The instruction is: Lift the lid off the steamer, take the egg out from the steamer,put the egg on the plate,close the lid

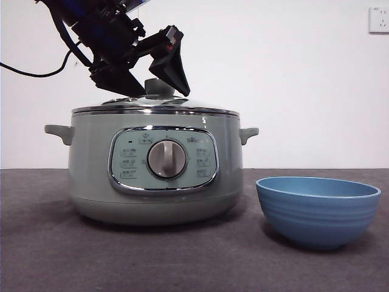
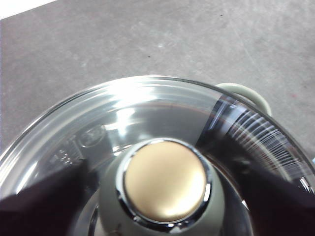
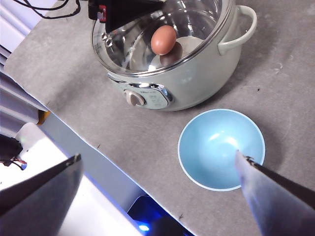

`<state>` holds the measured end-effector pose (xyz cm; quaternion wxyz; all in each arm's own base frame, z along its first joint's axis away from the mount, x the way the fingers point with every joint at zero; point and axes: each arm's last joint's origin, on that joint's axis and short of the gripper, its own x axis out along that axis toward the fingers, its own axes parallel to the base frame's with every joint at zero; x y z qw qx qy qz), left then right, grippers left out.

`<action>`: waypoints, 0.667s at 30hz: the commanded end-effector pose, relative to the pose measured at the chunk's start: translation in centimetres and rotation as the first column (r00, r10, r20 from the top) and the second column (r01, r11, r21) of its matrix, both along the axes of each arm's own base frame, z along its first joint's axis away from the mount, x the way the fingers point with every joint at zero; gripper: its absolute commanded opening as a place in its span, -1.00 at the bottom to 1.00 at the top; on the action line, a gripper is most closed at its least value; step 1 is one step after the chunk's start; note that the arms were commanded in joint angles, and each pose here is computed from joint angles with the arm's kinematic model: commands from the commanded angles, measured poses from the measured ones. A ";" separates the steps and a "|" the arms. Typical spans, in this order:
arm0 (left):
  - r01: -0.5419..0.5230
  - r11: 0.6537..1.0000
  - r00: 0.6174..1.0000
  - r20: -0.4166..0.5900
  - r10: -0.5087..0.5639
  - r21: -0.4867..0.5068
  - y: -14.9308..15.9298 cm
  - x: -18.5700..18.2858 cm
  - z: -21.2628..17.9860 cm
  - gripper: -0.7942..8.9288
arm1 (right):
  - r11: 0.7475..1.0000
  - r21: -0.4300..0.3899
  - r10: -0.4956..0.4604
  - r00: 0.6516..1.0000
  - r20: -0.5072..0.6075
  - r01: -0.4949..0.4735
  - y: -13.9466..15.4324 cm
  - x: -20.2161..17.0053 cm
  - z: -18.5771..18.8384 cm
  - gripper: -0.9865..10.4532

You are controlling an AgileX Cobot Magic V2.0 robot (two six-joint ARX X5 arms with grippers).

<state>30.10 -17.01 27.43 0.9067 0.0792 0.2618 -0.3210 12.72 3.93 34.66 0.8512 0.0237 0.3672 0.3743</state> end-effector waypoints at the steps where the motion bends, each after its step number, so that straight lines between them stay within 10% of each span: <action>1: 0.009 1.000 1.000 -0.005 -0.009 0.004 -0.2 0.0 -0.1 -0.58 | 1.000 0.000 0.003 1.000 0.012 -0.003 0.0 0.0 0.1 0.22; 6: 0.002 1.000 1.000 -0.027 -0.002 -0.011 -0.3 -0.2 -0.2 -0.86 | 1.000 -0.001 0.003 1.000 0.012 -0.003 0.0 0.0 0.1 0.22; 20: 0.002 1.000 0.999 -0.033 -0.002 -0.008 -0.2 -0.4 0.0 -0.85 | 1.000 -0.001 0.003 1.000 0.012 -0.003 0.0 0.0 0.1 0.22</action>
